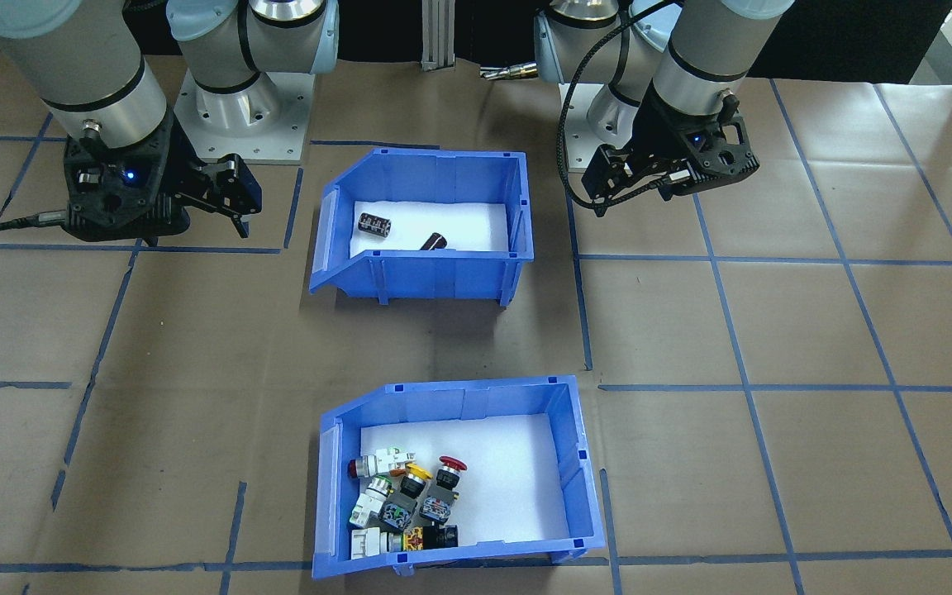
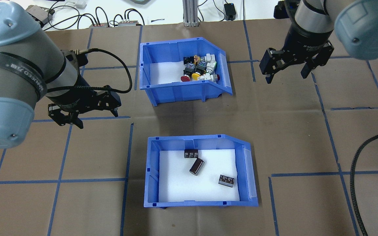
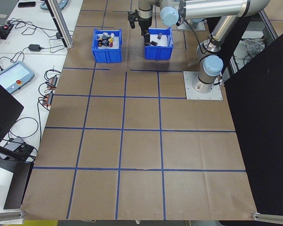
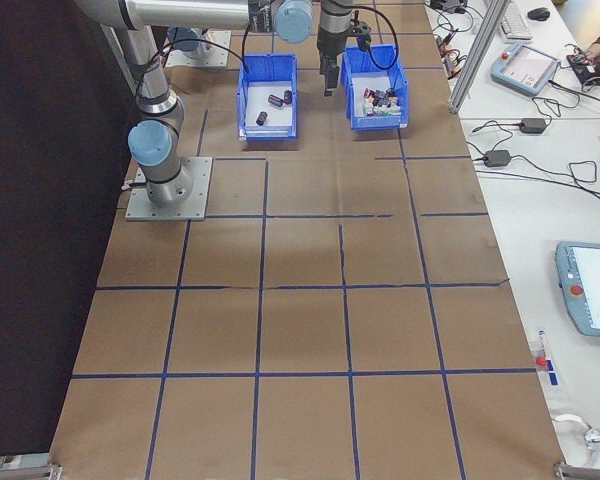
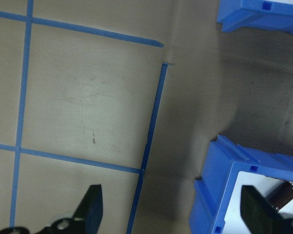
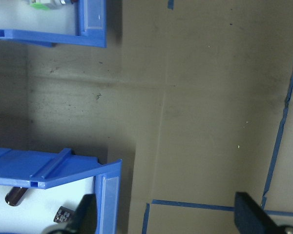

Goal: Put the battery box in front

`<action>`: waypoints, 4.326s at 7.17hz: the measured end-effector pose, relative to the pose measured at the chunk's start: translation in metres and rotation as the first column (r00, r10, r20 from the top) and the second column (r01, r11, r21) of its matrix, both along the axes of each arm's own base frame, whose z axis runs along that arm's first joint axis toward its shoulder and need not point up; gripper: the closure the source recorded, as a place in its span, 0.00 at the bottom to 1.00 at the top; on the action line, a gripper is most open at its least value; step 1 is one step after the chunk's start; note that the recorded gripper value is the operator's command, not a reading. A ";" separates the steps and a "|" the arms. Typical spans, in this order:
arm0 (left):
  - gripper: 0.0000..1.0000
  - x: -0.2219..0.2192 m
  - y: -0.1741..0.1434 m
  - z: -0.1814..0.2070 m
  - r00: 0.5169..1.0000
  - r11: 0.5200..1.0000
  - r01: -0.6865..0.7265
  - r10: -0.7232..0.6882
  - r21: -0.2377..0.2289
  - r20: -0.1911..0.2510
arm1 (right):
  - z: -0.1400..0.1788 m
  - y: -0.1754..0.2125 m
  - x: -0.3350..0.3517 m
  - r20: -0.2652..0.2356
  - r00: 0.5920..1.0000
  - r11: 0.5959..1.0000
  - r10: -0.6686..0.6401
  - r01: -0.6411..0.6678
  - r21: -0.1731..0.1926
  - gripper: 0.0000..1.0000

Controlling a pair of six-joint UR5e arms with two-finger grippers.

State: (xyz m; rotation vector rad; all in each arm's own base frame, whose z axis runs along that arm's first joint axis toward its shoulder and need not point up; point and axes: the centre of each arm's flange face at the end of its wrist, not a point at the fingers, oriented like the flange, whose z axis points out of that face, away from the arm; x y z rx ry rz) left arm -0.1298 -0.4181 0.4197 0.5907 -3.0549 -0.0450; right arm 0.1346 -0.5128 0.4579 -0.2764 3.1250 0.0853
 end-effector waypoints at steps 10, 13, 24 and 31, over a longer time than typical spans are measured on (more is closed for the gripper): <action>0.01 -0.126 0.168 -0.066 0.554 0.542 -0.832 0.823 0.117 0.126 | -0.001 -0.113 0.136 -0.032 0.572 0.566 0.820 -0.817 -0.108 0.00; 0.01 -0.160 0.206 -0.094 0.421 0.402 -0.900 0.902 0.169 0.093 | -0.033 -0.119 0.256 -0.043 0.395 0.390 0.917 -0.916 -0.097 0.00; 0.22 -0.172 0.201 -0.160 0.377 0.378 -0.903 0.925 0.202 -0.046 | -0.178 -0.089 0.312 0.001 0.192 0.192 0.981 -0.981 0.032 0.00; 1.00 -0.182 0.201 -0.154 0.466 0.487 -0.856 0.872 0.176 -0.147 | -0.189 -0.096 0.319 -0.051 0.189 0.189 0.981 -0.982 0.010 0.67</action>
